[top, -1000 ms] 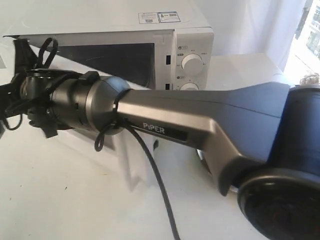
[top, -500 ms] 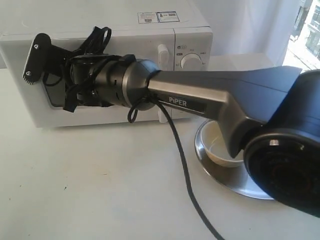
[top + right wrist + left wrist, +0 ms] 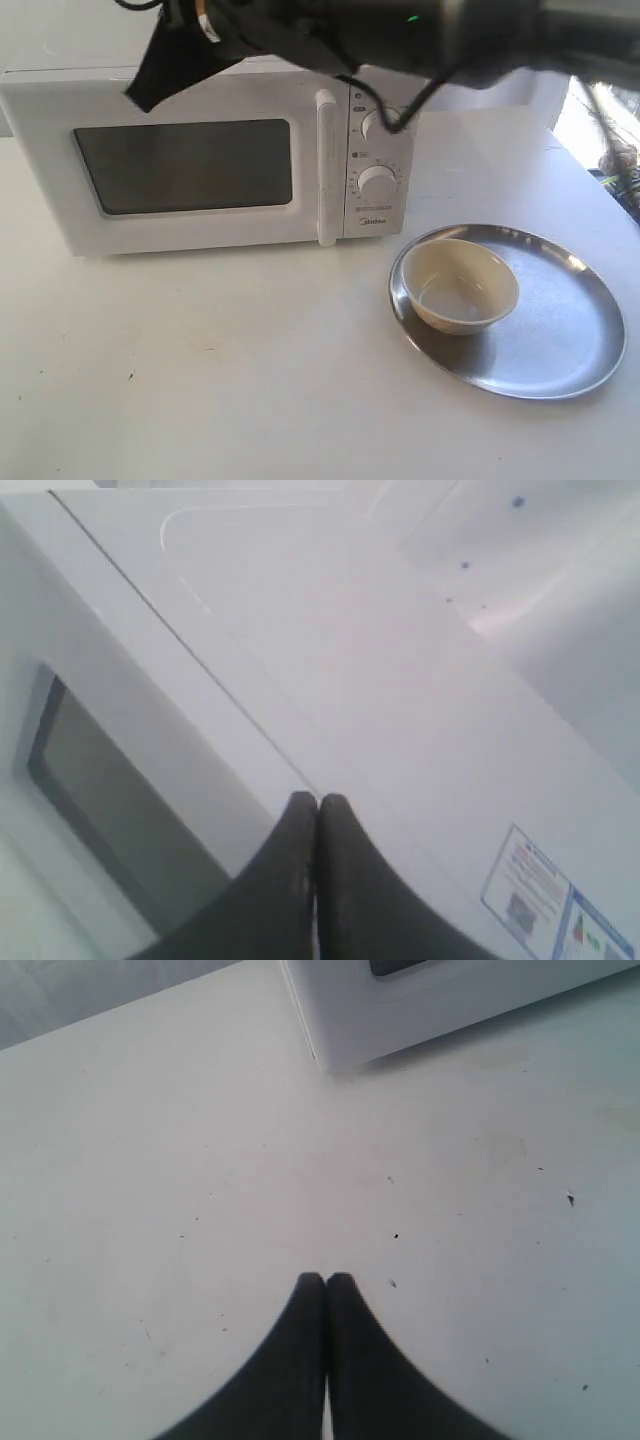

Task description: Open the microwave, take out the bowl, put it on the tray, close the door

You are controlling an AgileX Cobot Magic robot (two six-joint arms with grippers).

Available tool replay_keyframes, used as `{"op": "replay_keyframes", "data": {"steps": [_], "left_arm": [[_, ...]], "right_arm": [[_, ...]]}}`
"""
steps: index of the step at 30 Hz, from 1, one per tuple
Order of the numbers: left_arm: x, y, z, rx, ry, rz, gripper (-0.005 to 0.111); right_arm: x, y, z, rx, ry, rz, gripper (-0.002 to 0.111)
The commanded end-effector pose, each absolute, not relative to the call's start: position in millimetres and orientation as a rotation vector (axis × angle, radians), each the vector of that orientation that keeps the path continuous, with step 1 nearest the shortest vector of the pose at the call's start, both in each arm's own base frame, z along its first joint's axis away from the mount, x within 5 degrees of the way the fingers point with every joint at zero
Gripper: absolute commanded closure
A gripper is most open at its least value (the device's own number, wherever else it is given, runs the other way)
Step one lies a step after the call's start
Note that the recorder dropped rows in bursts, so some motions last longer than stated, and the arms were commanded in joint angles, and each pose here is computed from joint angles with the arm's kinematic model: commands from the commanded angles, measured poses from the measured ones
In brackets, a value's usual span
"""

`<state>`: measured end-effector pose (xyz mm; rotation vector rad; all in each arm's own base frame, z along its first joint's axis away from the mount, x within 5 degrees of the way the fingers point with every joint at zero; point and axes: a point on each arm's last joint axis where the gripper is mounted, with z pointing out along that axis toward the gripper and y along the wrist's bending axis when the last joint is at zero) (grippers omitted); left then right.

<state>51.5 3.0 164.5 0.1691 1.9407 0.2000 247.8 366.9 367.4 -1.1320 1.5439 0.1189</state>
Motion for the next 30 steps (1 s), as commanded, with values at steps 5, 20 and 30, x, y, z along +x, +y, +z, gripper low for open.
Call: {"op": "replay_keyframes", "data": {"steps": [5, 20, 30], "left_arm": [[51.6, 2.6, 166.3, 0.168, 1.931, 0.192, 0.107], [51.6, 2.6, 166.3, 0.168, 1.931, 0.192, 0.107], [51.6, 2.6, 166.3, 0.168, 1.931, 0.192, 0.107]], "right_arm": [[198.1, 293.5, 344.1, -1.252, 1.708, 0.161, 0.108], [159.1, 224.6, 355.9, -1.114, 2.054, 0.196, 0.108], [159.2, 225.2, 355.3, -1.115, 2.056, 0.197, 0.108]]}}
